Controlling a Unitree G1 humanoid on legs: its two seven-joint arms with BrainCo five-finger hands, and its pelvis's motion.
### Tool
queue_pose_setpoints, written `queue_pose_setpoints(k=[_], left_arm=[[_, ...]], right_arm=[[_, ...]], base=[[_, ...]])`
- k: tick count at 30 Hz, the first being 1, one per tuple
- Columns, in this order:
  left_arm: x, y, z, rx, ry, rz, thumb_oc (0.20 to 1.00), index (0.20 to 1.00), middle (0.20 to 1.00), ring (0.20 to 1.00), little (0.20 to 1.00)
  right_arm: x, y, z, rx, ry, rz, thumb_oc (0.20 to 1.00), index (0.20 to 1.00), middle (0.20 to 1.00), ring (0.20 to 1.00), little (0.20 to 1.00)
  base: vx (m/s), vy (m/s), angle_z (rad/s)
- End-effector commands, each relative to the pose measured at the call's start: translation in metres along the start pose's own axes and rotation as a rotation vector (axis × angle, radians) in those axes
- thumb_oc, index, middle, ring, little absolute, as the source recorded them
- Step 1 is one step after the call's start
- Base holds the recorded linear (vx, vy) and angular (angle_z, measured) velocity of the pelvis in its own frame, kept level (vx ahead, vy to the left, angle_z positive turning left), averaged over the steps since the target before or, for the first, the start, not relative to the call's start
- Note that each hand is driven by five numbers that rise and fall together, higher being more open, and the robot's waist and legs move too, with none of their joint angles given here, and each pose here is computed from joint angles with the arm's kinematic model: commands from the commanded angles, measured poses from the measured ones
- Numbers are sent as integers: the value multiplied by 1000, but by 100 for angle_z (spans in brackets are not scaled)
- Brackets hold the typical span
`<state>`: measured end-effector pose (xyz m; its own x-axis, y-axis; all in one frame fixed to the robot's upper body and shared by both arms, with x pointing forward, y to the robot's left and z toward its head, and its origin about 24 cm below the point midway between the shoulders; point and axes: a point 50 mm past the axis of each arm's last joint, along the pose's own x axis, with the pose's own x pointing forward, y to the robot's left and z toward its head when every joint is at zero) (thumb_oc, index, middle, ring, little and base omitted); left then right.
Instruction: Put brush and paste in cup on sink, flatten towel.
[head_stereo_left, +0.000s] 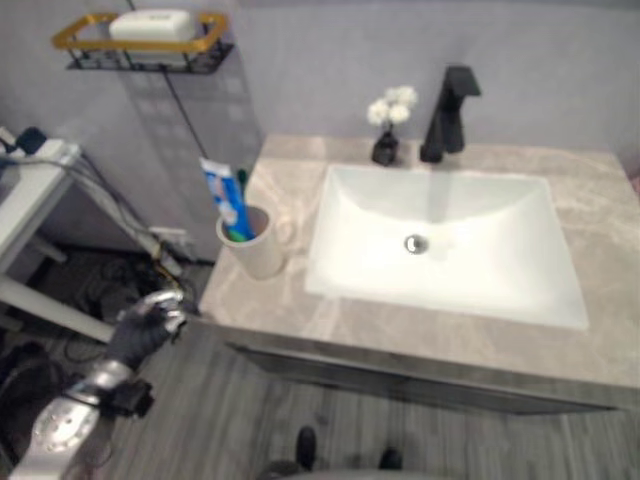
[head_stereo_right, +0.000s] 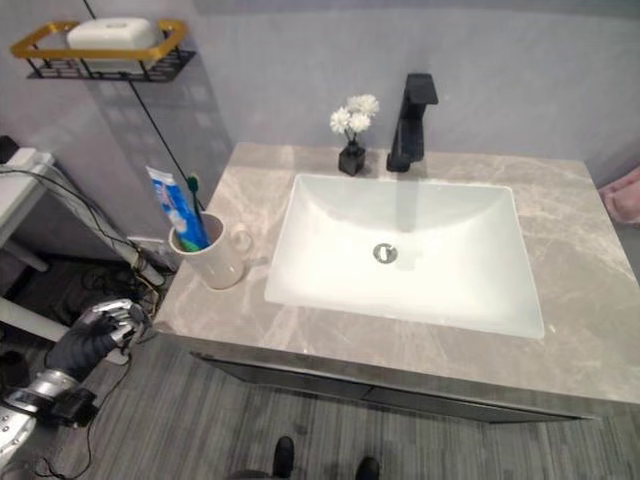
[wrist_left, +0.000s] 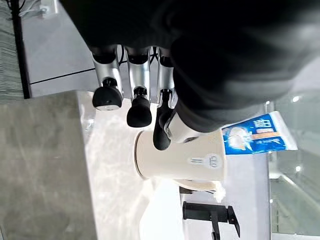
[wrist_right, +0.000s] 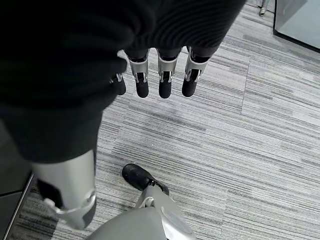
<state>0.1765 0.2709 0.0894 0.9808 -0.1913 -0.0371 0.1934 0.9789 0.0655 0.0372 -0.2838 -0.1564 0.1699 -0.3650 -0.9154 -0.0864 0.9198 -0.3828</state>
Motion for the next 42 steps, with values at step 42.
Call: queue_pose_setpoints(k=[42], left_arm=[[51,-43,58,-66,-315,-137,200,200,200,200,200]], right_arm=[[0,8,67,-15,-187,10,1000,1000,1000,1000,1000]], base=[[11,-8,-5]])
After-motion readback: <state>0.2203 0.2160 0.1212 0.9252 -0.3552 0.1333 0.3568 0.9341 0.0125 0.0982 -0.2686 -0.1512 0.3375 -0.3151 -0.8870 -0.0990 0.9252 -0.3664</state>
